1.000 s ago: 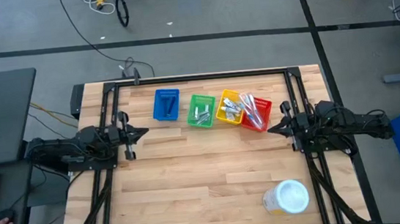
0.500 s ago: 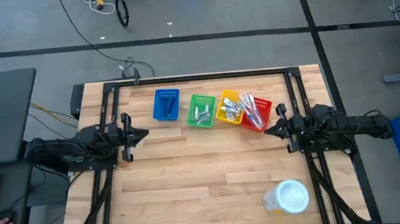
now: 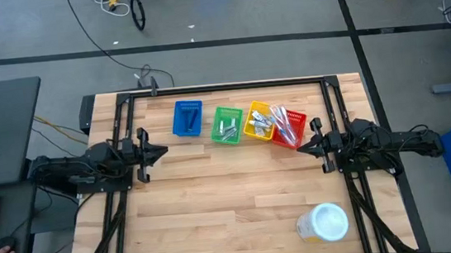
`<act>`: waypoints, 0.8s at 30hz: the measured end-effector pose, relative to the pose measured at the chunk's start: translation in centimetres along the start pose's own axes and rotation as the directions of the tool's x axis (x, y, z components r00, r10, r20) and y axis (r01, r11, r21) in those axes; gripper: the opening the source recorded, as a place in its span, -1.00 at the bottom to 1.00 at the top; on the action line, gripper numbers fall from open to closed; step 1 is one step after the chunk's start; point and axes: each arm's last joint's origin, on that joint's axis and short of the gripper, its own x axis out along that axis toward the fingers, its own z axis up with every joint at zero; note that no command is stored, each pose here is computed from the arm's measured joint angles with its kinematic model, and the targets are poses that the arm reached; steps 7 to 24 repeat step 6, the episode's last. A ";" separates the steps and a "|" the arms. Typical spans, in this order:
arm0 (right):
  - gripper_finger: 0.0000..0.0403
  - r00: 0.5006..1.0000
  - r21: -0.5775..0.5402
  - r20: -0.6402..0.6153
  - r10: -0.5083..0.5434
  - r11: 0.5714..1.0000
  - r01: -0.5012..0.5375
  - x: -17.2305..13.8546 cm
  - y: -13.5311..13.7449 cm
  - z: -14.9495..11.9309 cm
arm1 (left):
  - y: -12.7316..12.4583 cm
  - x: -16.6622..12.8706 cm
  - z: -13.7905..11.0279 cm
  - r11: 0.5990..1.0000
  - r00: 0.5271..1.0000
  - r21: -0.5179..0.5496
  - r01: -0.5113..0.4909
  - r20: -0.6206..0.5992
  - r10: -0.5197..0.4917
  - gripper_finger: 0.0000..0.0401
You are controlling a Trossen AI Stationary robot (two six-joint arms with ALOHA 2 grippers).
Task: Pick & Place Travel size toiletries
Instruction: Return to Home Position
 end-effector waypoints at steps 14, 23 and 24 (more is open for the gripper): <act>-0.95 1.000 -0.004 0.000 0.000 1.000 0.000 0.0 0.0 0.0 | 0.0 0.0 0.0 1.000 1.000 0.001 0.000 0.000 0.000 -0.80; -0.95 1.000 -0.004 0.000 0.000 1.000 0.000 0.0 0.0 0.0 | 0.0 0.0 0.0 1.000 1.000 0.001 0.000 0.000 0.000 -0.80; -0.95 1.000 -0.004 0.000 0.000 1.000 0.000 0.0 0.0 0.0 | 0.0 0.0 0.0 1.000 1.000 0.001 0.000 0.000 0.000 -0.80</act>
